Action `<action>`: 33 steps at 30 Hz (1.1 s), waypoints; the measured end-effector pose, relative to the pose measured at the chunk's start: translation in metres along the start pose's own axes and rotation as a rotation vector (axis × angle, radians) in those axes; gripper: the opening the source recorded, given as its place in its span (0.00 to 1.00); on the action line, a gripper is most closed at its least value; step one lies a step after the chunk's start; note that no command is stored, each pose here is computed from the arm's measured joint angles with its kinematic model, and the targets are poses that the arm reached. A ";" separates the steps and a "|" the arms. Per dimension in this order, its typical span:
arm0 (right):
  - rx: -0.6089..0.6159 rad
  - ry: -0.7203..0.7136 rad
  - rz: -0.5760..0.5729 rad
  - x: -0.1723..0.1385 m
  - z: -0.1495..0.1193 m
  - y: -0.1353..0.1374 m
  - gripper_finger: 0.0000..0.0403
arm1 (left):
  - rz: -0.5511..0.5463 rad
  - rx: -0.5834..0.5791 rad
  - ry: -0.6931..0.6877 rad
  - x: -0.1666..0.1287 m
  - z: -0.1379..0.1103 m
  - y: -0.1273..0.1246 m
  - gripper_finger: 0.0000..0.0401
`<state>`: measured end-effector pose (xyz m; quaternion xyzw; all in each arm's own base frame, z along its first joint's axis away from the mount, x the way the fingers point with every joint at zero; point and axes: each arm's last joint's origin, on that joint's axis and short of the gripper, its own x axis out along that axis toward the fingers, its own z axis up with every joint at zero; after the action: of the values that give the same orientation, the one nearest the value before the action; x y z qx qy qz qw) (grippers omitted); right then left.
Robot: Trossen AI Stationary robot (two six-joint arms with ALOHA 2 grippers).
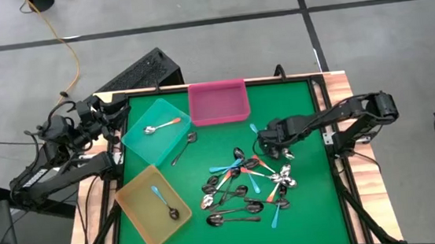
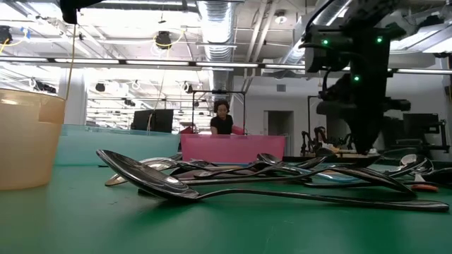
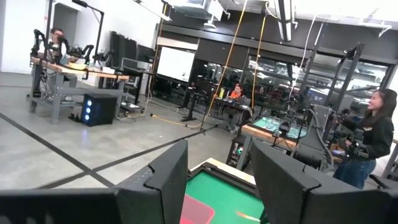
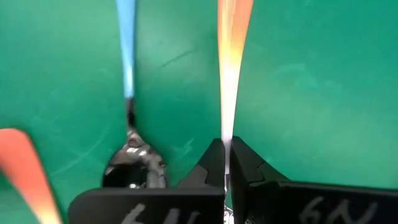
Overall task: Sort silverware by color (type)
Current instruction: Put the orange spoon into the blue bin
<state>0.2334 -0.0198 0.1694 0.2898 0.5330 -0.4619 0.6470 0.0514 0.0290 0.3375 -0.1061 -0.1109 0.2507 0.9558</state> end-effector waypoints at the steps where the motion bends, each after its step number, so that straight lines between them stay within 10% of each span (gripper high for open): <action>1: -0.005 -0.016 -0.004 -0.001 0.002 0.000 0.02 | 0.000 0.000 0.000 0.000 0.000 0.000 0.39; 14: -0.023 -0.250 -0.060 -0.041 0.047 0.004 0.02 | 0.000 0.000 0.001 0.000 0.000 0.000 0.39; 25: -0.095 -0.631 0.203 -0.072 0.115 0.022 0.02 | 0.001 0.000 0.006 0.000 -0.001 0.000 0.39; 33: -0.499 -0.988 0.406 -0.079 0.145 0.055 0.02 | 0.002 0.000 0.007 0.000 -0.001 0.000 0.39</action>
<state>0.3446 -0.1006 0.2772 -0.0242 0.1948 -0.2696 0.9427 0.0515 0.0290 0.3368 -0.1068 -0.1076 0.2511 0.9560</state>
